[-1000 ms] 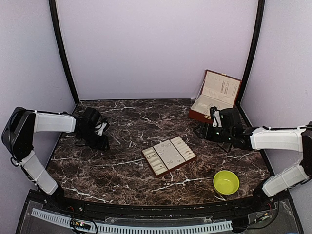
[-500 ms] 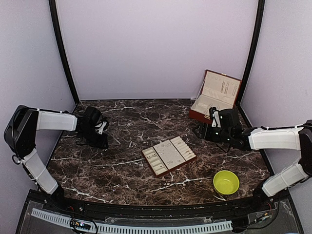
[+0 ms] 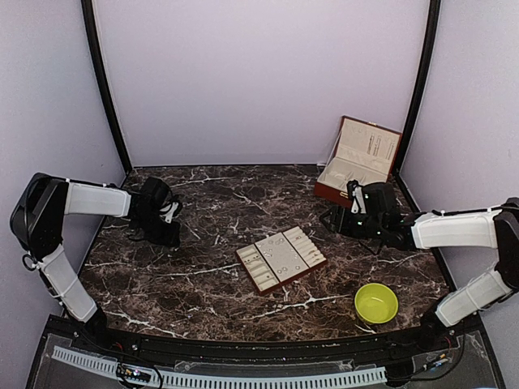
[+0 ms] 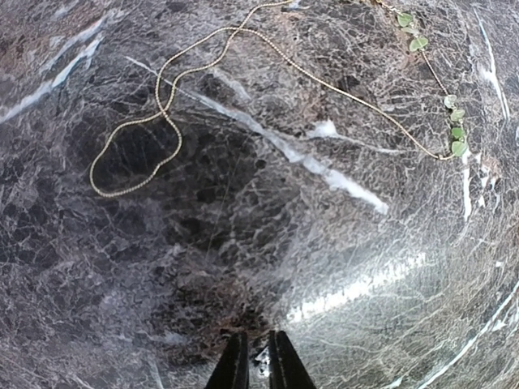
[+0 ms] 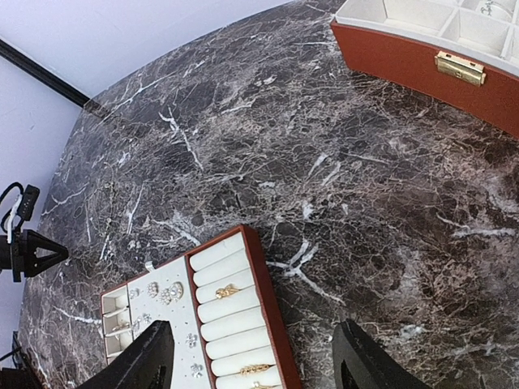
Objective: Organize the mixed jewelry
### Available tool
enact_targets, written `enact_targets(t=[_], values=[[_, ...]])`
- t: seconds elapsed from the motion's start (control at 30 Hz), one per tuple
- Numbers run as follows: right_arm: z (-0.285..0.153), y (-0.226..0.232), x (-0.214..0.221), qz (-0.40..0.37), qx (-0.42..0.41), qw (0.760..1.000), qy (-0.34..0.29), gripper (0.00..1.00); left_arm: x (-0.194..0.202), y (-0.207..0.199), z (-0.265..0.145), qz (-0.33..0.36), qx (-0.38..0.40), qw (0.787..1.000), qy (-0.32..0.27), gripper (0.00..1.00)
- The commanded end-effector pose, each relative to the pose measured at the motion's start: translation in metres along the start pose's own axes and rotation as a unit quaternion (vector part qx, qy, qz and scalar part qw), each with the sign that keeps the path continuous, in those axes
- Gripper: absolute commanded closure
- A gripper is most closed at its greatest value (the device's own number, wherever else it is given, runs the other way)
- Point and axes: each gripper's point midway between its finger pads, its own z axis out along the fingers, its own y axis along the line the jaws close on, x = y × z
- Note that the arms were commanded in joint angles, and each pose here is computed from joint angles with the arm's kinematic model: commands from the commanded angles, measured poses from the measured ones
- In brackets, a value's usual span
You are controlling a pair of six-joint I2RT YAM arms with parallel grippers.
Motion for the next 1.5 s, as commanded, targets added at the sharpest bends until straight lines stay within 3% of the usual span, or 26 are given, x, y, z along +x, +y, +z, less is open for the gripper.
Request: enact_targets(t=[0.0, 0.3, 0.5, 0.83, 1.23, 1.47], values=[[0.003, -0.001, -0.001, 0.003, -0.005, 1.0, -0.006, 0.32, -0.007, -0.001, -0.002, 0.0, 0.005, 1.0, -0.005, 0.9], [0.002, -0.004, 0.0, 0.003, 0.002, 1.0, -0.008, 0.32, -0.006, -0.002, -0.001, 0.0, 0.008, 1.0, -0.002, 1.0], [-0.002, -0.004, -0.005, 0.005, 0.005, 1.0, -0.019, 0.32, -0.009, -0.007, -0.004, 0.002, 0.023, 1.0, -0.009, 1.0], [-0.019, 0.0, -0.018, 0.017, -0.015, 0.998, -0.058, 0.32, -0.031, -0.031, -0.039, -0.02, 0.085, 0.993, -0.081, 1.0], [-0.044, 0.042, -0.042, 0.011, -0.132, 0.984, -0.115, 0.29, -0.078, -0.082, -0.109, -0.049, 0.226, 0.946, -0.226, 1.0], [-0.061, 0.081, -0.055, -0.008, -0.23, 0.964, -0.132, 0.28, -0.09, -0.127, -0.143, -0.053, 0.286, 0.918, -0.269, 1.0]])
